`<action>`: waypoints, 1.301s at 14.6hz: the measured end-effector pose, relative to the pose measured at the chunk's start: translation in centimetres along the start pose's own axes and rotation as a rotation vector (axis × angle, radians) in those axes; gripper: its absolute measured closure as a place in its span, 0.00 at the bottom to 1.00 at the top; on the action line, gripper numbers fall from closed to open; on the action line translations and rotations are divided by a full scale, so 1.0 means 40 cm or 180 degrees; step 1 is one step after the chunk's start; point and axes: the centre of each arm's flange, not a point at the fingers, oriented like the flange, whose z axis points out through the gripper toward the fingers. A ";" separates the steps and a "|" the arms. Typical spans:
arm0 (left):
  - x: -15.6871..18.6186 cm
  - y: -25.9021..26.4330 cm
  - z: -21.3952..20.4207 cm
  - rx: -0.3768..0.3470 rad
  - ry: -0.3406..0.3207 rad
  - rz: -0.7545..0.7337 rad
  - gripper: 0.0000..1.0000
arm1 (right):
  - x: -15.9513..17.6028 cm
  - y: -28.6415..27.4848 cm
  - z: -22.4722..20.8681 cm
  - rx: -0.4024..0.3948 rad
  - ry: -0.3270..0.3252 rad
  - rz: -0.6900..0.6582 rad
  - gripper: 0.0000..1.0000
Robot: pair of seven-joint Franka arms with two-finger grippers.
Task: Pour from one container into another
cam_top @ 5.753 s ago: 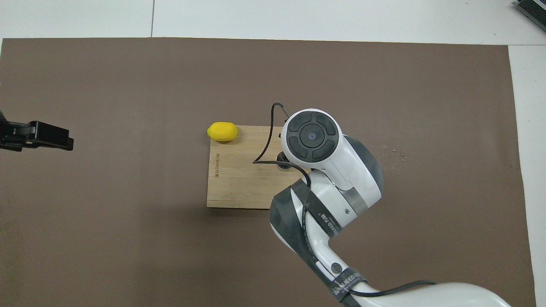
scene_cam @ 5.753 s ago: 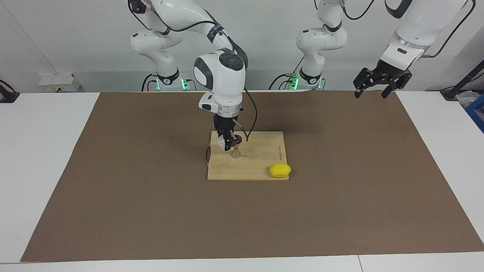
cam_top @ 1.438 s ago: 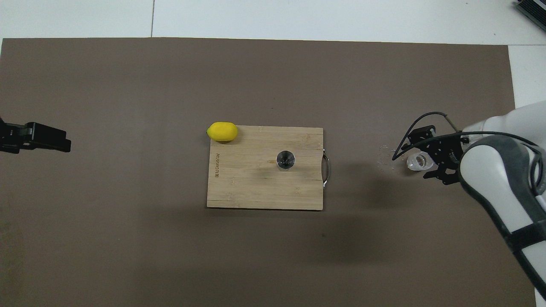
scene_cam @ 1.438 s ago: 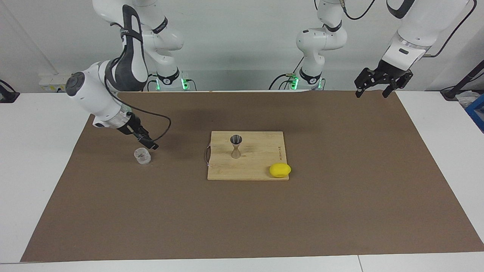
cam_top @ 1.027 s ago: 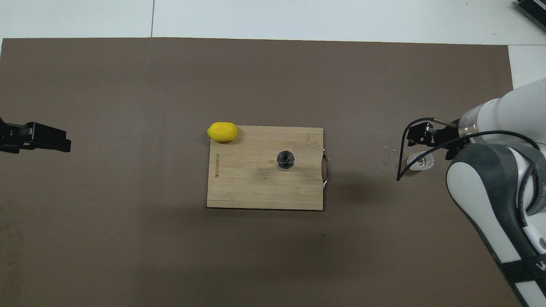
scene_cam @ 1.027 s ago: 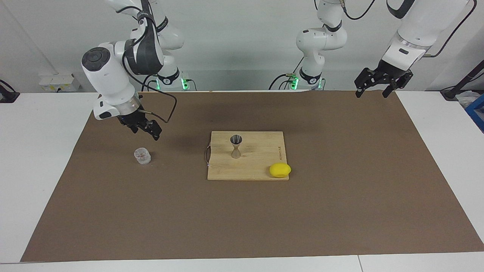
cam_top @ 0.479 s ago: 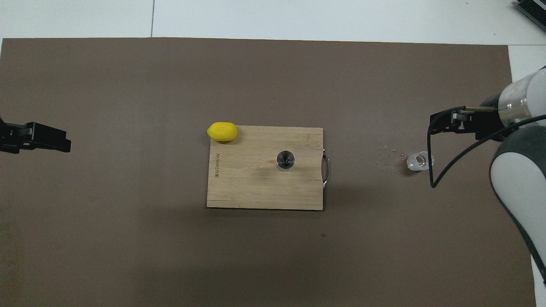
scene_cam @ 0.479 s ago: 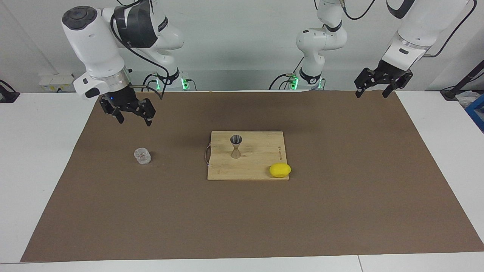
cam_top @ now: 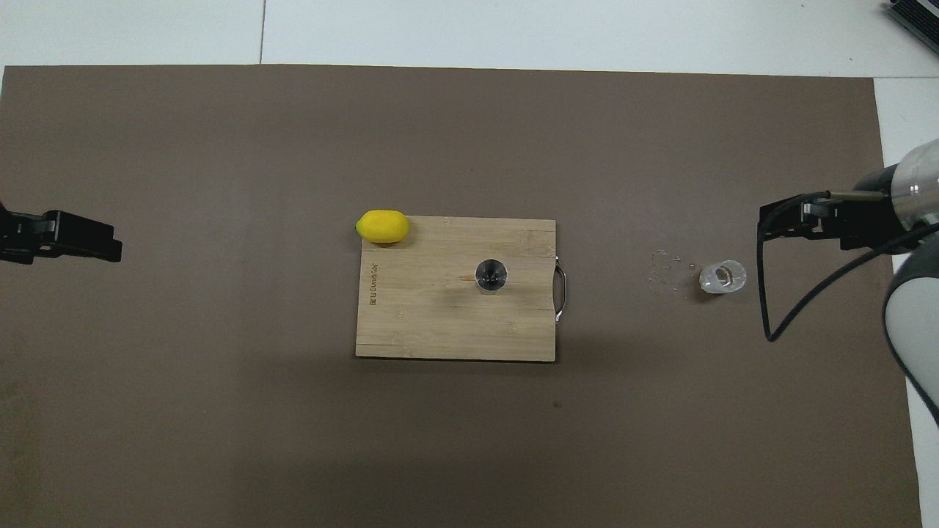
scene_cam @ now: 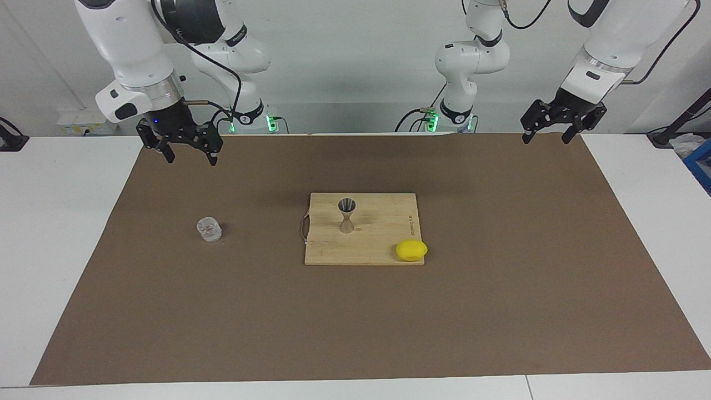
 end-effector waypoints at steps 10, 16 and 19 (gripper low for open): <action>0.000 0.000 0.000 0.0000 0.0000 0.0000 0.00 | -0.009 -0.003 0.015 -0.0018 -0.0109 -0.0156 0.00; 0.000 0.000 0.000 0.0000 0.0000 0.0000 0.00 | -0.011 -0.003 0.021 -0.0021 -0.0124 -0.0168 0.00; 0.000 0.000 0.000 0.0000 0.0000 0.0000 0.00 | -0.011 -0.003 0.020 -0.0020 -0.0123 -0.0169 0.00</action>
